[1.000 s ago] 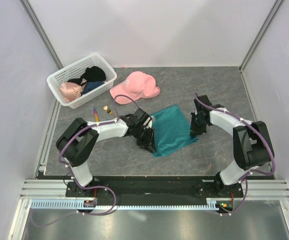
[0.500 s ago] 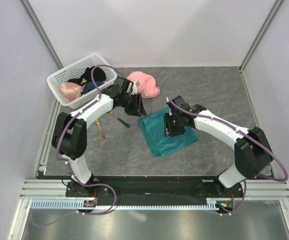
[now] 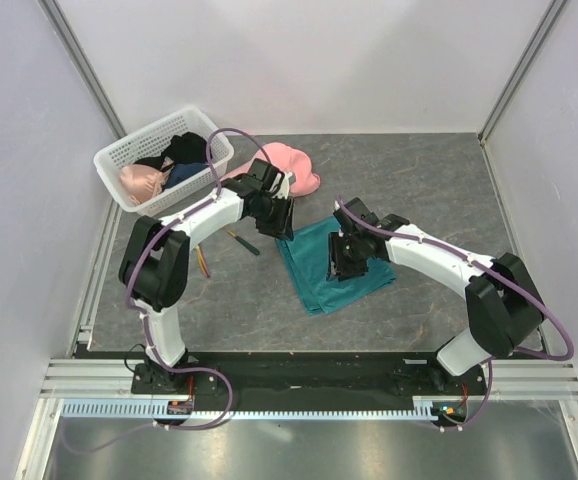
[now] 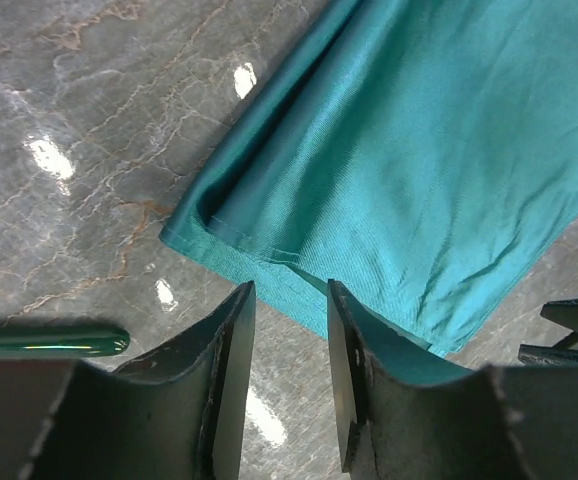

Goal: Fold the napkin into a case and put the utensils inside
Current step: Smooth out the square-folded napkin at the center of the board.

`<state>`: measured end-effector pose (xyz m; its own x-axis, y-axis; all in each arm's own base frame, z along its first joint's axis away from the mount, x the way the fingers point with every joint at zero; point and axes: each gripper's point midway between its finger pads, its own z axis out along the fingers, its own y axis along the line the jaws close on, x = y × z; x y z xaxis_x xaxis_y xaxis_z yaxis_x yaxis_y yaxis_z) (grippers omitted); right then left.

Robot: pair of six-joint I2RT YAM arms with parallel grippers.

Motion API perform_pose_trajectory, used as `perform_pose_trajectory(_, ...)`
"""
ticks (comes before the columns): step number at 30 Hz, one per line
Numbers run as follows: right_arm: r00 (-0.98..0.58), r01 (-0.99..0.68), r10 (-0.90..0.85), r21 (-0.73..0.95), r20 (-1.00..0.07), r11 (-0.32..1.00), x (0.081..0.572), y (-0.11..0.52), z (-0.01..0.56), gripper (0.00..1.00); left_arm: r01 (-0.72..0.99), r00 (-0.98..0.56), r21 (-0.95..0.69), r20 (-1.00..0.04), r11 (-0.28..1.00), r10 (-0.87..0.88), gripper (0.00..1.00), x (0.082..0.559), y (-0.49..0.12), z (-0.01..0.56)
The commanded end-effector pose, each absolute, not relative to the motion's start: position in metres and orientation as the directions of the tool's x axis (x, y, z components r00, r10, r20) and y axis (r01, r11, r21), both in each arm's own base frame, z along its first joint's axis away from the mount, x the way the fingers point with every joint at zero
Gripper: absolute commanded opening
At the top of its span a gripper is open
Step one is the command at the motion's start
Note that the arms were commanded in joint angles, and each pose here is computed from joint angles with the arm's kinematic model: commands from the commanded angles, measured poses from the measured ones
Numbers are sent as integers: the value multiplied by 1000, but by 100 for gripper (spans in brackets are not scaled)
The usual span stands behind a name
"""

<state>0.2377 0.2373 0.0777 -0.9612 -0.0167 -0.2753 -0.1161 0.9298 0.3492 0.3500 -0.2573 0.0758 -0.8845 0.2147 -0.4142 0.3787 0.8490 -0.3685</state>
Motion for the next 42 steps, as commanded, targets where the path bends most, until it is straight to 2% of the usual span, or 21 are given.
perform_pose_trajectory(1,-954,-104,14,376,-299,921,239,239,86,42,337,-899,-354,-396,872,187,43,355,-258,72)
perform_pose_trajectory(10,-955,-102,14,371,-297,923,239,237,82,42,254,-934,-399,-339,881,115,45,352,-264,65)
perform_pose_trajectory(18,-953,-101,18,374,-303,922,240,237,84,41,210,-951,-447,-299,870,76,40,351,-273,58)
perform_pose_trajectory(25,-955,-101,17,374,-298,922,237,237,81,40,196,-950,-472,-308,860,48,37,356,-278,59)
perform_pose_trajectory(32,-956,-99,19,382,-293,919,236,238,80,40,172,-952,-475,-304,863,22,23,361,-274,59)
perform_pose_trajectory(34,-957,-98,20,385,-291,918,236,238,79,40,168,-950,-468,-311,868,16,15,362,-272,60)
perform_pose_trajectory(42,-960,-101,18,409,-278,907,235,244,78,39,127,-938,-473,-344,872,-50,6,379,-250,72)
